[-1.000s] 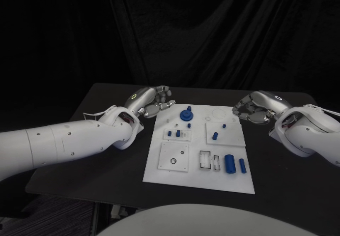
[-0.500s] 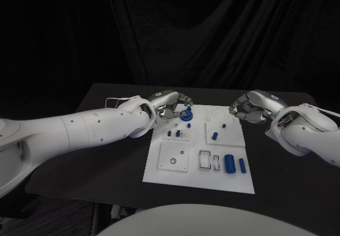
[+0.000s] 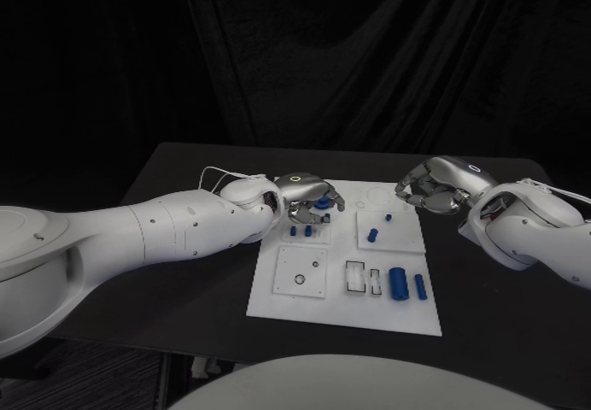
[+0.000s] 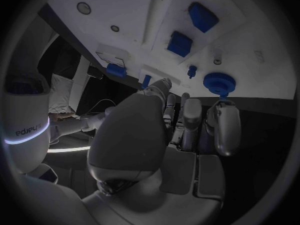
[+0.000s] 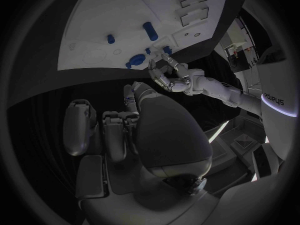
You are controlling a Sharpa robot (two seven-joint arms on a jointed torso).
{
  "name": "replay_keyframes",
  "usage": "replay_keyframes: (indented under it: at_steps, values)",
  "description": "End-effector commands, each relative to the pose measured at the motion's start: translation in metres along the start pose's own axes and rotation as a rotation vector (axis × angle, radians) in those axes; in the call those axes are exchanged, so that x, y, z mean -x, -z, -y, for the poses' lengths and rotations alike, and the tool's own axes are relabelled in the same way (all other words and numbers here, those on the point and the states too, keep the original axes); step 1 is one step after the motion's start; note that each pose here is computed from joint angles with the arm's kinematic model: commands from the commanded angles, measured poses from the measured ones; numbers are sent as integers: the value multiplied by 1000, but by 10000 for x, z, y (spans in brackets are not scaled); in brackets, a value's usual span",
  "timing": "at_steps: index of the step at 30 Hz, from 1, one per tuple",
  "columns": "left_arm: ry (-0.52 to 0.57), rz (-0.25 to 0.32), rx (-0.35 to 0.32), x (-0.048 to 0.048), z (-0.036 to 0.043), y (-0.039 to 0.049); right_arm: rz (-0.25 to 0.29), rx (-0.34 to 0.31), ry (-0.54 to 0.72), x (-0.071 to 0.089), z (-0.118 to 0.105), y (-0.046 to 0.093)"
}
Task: Assemble the parts on the task board
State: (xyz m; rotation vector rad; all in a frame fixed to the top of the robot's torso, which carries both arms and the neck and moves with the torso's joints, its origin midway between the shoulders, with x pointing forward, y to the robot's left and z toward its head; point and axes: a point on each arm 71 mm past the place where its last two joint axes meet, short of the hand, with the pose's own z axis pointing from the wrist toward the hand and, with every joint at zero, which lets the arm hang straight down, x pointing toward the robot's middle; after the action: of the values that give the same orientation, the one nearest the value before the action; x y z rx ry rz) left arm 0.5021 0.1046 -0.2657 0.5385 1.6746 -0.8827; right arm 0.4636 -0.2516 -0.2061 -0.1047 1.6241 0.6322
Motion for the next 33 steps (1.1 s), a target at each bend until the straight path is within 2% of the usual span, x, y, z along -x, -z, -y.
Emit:
replay_keyframes:
  at_steps: [1, 7, 18, 25, 33]
  values:
    - [-39, -43, -1, -43, 24, -32, 8, 3, -1, 0, -4, 5]
    - [-40, -51, 13, -88, 38, -84, 9, 6, -2, -1, -14, 5]
    - [-48, -3, 29, -134, 50, -132, 8, 1, -2, 3, -3, 16]
    - [-54, 13, 44, -144, 31, -152, 4, -3, -1, 2, 6, 20]
    - [-58, 49, 26, -161, 58, -158, -1, -7, -1, 0, 11, 25]
